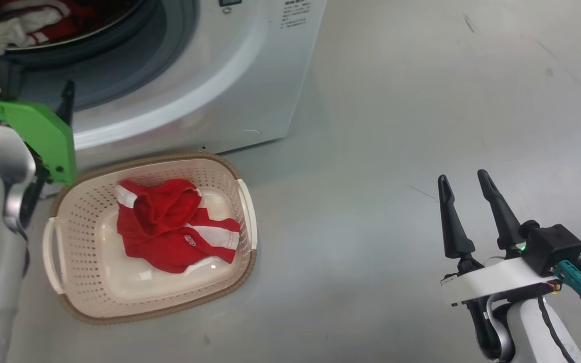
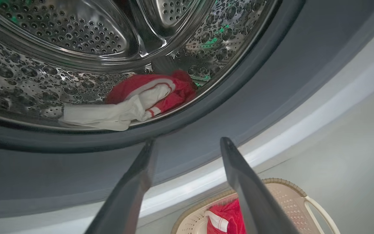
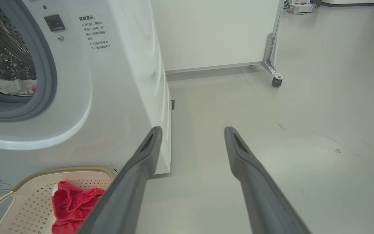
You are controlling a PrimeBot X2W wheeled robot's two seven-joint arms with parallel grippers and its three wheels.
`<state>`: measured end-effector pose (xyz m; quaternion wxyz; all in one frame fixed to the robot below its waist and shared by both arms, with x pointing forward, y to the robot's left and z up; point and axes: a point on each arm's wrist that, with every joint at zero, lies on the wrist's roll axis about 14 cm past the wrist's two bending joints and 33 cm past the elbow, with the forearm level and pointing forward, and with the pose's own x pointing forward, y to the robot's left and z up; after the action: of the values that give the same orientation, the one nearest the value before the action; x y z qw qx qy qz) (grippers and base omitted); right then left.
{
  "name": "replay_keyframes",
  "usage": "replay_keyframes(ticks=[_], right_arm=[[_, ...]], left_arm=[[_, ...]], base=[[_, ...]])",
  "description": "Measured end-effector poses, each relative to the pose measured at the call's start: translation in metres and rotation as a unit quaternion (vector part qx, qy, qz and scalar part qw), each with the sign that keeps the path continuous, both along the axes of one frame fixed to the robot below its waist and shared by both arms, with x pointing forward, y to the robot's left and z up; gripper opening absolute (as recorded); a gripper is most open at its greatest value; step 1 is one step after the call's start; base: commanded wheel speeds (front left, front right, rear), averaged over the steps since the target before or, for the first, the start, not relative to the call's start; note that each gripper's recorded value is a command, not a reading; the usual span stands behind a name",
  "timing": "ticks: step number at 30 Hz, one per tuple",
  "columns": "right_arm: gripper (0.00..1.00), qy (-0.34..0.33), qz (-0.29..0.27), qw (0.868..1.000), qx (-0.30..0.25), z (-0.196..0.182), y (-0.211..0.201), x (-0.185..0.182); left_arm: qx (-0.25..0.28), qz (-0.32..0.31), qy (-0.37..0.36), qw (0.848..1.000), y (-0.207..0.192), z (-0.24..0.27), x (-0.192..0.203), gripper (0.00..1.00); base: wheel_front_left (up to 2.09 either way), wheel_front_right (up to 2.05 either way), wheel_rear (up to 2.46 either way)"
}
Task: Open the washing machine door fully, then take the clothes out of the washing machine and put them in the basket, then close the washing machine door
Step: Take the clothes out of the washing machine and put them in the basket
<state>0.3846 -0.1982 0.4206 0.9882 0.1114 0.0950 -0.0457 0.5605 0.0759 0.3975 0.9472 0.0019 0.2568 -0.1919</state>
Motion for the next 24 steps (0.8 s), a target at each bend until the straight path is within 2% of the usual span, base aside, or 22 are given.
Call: replay_keyframes(ticks=[9, 18, 24], right_arm=[[1.00, 0.037, -0.029, 0.999, -0.001, -0.026, -0.017, -0.001], [1.00, 0.069, -0.050, 0.996, -0.002, -0.048, -0.030, -0.006], [1.00, 0.091, -0.063, 0.994, -0.005, -0.060, -0.038, -0.011]], left_arm=[[0.033, -0.032, 0.011, 0.999, -0.022, -0.015, 0.059, 1.00], [0.077, -0.032, 0.026, 0.996, -0.021, -0.045, 0.098, 1.00], [0.116, -0.003, 0.016, 0.993, -0.002, -0.056, 0.123, 1.00]], base=[[0.00, 0.00, 0.00], [0.00, 0.00, 0.00], [0.00, 0.00, 0.00]])
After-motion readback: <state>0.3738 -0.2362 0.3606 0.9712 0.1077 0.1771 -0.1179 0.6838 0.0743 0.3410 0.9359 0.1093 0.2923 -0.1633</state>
